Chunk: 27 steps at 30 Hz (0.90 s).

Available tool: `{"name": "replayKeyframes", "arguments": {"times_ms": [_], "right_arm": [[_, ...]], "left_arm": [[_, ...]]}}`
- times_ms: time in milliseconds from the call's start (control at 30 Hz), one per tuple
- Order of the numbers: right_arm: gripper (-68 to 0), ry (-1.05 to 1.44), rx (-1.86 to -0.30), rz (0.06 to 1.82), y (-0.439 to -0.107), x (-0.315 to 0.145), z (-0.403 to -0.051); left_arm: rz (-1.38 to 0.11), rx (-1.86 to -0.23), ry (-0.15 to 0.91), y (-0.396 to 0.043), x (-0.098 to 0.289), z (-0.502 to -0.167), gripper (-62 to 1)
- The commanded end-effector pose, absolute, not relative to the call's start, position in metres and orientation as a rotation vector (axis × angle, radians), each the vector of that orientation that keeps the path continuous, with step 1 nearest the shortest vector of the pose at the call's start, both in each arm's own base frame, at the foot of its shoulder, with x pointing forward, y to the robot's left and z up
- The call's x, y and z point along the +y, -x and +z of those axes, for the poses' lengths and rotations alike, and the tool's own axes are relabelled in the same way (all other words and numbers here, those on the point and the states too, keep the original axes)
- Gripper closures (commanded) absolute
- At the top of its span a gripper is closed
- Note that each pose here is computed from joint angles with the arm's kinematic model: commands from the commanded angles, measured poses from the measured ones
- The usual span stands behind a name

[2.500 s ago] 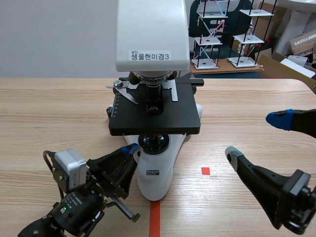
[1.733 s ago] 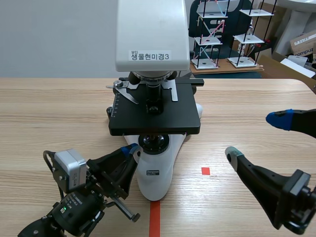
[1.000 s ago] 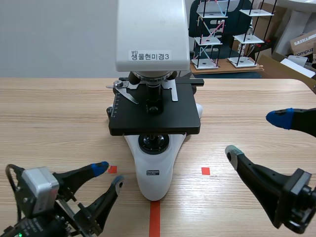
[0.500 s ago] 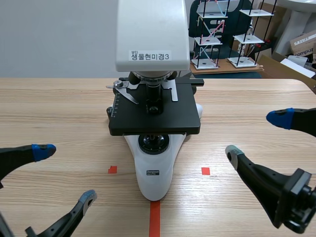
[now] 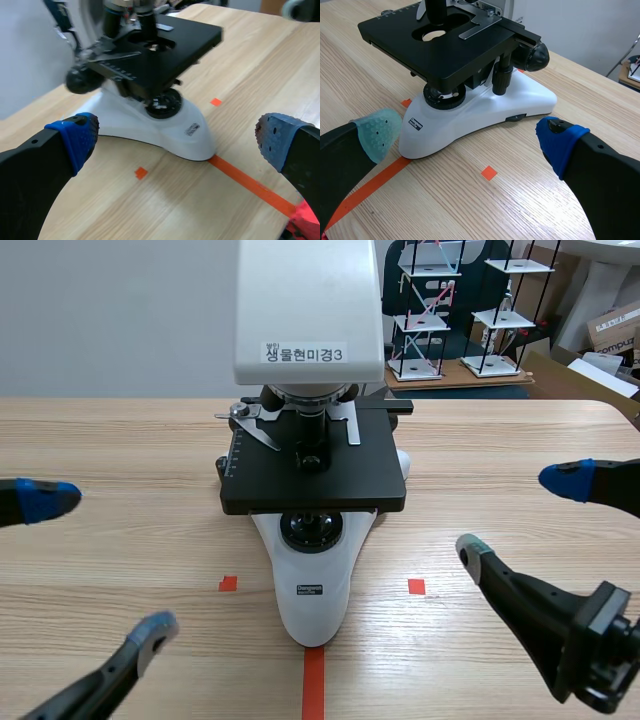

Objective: Return to the home posture

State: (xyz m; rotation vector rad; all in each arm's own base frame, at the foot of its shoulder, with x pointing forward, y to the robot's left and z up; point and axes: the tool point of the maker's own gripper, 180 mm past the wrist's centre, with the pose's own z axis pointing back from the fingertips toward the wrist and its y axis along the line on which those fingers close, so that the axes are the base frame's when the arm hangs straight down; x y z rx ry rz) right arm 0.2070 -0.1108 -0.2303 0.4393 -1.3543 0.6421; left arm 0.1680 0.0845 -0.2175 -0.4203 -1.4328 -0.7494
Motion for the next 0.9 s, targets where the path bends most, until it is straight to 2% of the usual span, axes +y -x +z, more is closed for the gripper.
{"name": "replayKeyframes", "arguments": {"times_ms": [0, 300, 867], "right_arm": [[-59.1, -0.448, -1.39, 0.637, -0.209, -0.111, -0.221], [-59.1, -0.451, -1.397, 0.636, -0.209, -0.111, -0.22], [-59.1, -0.45, -1.397, 0.636, -0.209, -0.111, -0.22]], "left_arm": [[-0.736, -1.441, 0.426, -0.17, 0.087, -0.215, -62.3], [-0.737, -1.432, 0.36, -0.18, 0.095, -0.218, -62.3], [-0.738, -1.428, 0.358, -0.181, 0.095, -0.218, -62.3]]}}
